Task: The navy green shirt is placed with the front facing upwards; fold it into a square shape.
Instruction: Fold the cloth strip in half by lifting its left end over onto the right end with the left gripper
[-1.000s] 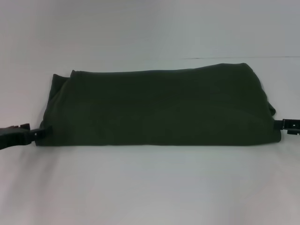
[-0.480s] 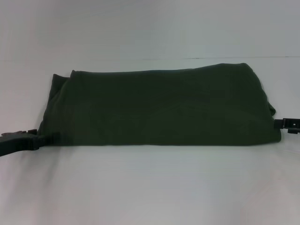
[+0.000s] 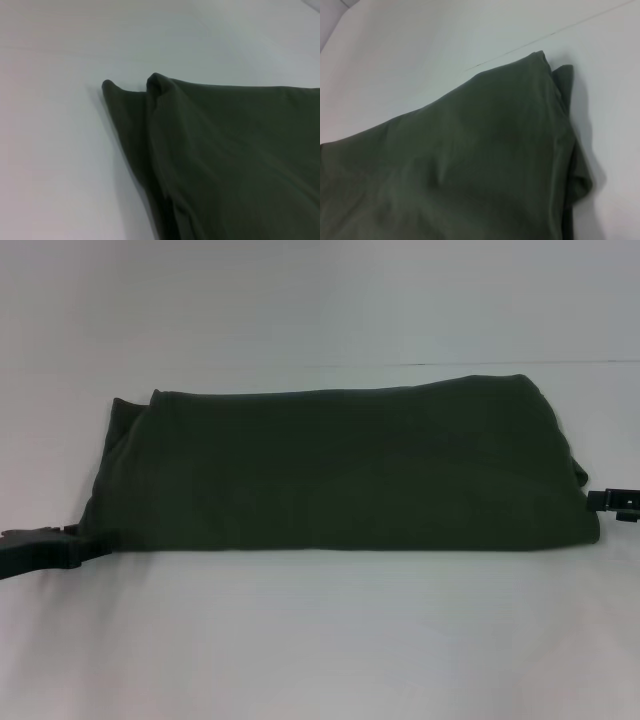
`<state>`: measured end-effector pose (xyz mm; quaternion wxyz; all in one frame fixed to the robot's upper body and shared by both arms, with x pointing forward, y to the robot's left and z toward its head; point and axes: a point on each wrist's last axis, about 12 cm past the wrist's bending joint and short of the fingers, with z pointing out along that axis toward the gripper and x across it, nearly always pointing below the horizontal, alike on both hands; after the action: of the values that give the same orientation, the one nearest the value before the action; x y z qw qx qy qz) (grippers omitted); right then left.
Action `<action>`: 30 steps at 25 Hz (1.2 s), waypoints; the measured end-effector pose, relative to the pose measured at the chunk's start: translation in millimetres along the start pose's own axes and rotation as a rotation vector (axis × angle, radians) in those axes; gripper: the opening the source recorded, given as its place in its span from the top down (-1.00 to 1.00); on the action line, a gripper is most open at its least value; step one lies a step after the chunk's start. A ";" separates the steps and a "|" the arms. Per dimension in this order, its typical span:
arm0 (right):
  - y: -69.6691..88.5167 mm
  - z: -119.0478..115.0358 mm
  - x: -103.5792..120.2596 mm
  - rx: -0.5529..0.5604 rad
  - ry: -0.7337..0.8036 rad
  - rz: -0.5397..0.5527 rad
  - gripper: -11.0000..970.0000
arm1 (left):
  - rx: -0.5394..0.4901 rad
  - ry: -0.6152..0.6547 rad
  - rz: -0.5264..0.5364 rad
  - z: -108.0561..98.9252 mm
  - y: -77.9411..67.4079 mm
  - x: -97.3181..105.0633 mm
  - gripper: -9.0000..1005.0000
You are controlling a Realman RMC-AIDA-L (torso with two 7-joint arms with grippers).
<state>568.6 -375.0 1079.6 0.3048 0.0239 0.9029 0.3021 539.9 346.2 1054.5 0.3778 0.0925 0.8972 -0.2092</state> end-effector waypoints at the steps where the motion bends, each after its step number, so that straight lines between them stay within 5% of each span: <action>1: -0.1 -0.1 0.2 0.000 0.000 0.000 -0.40 | -0.001 -0.002 -0.001 -0.7 0.3 -0.4 -0.55; 12: -0.5 -0.2 -0.1 0.002 -0.004 0.000 -0.40 | -0.006 -0.002 0.008 -2.1 1.3 -2.4 0.36; 15: -0.7 -0.3 0.2 0.003 -0.004 0.000 -0.40 | -0.009 -0.002 0.008 -2.5 2.0 -2.3 0.76; 30: 0.1 2.1 4.3 0.001 0.008 -0.001 -0.38 | -0.013 -0.004 0.014 -3.1 2.5 -2.9 0.99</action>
<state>566.2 -372.9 1076.0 0.3011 0.0222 0.9044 0.3016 540.8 349.8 1057.8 0.3815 0.0958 0.8972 -0.2010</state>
